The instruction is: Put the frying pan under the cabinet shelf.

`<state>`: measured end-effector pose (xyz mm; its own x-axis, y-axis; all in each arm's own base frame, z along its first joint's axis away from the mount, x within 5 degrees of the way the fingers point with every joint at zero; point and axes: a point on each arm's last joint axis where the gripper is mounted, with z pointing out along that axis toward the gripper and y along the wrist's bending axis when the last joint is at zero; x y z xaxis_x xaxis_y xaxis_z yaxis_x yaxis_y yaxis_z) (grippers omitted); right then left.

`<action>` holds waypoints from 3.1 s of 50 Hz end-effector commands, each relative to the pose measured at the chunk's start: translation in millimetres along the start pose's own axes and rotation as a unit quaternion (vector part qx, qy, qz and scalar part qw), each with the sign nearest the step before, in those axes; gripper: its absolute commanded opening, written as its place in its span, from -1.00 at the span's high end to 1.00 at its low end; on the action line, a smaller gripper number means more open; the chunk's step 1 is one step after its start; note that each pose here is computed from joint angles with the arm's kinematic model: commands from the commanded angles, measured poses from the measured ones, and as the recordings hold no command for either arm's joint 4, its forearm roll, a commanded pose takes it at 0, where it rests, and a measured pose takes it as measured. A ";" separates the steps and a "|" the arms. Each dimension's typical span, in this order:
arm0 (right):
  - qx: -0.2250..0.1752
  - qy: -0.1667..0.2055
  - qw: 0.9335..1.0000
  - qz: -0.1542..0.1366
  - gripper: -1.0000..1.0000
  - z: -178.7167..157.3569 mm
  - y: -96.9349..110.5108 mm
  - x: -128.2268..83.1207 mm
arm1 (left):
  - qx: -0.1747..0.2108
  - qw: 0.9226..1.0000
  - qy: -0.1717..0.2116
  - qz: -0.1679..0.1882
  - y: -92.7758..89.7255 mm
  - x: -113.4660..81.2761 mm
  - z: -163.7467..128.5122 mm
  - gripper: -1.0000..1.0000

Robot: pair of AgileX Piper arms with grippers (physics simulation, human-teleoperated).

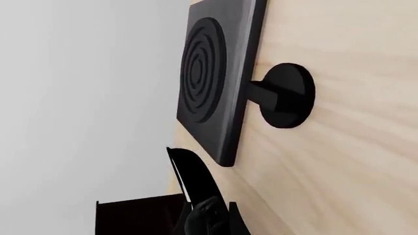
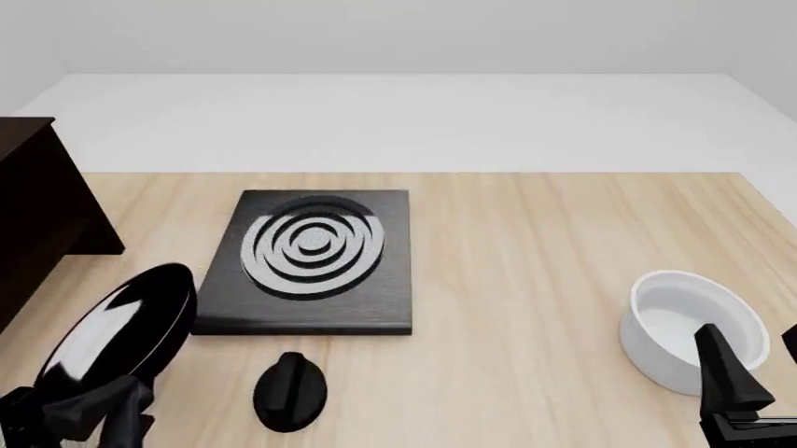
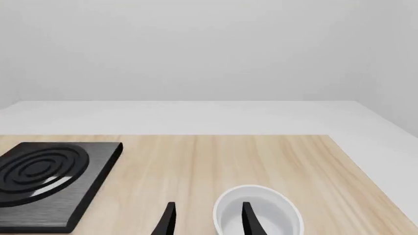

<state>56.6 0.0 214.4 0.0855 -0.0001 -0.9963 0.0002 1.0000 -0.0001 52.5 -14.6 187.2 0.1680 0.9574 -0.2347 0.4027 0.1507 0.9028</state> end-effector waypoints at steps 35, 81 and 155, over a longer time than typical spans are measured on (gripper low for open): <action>0.000 0.000 1.000 0.000 -1.00 0.0 0.0 0.0 | -0.011 0.997 0.070 0.004 6.6 12.2 32.5 1.00; 0.000 0.000 1.000 0.000 -1.00 0.0 0.0 0.0 | -0.006 0.992 0.127 -0.003 11.0 26.6 48.8 1.00; 0.000 0.000 1.000 0.000 -1.00 0.0 0.0 0.0 | -0.007 0.978 0.201 -0.046 10.9 53.6 68.2 1.00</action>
<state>56.6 0.0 214.4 0.0855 -0.0001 -0.9963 0.0003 1.0000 -0.0001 122.0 19.2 161.7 -0.2548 0.9452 -0.2043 0.3866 0.2932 0.8744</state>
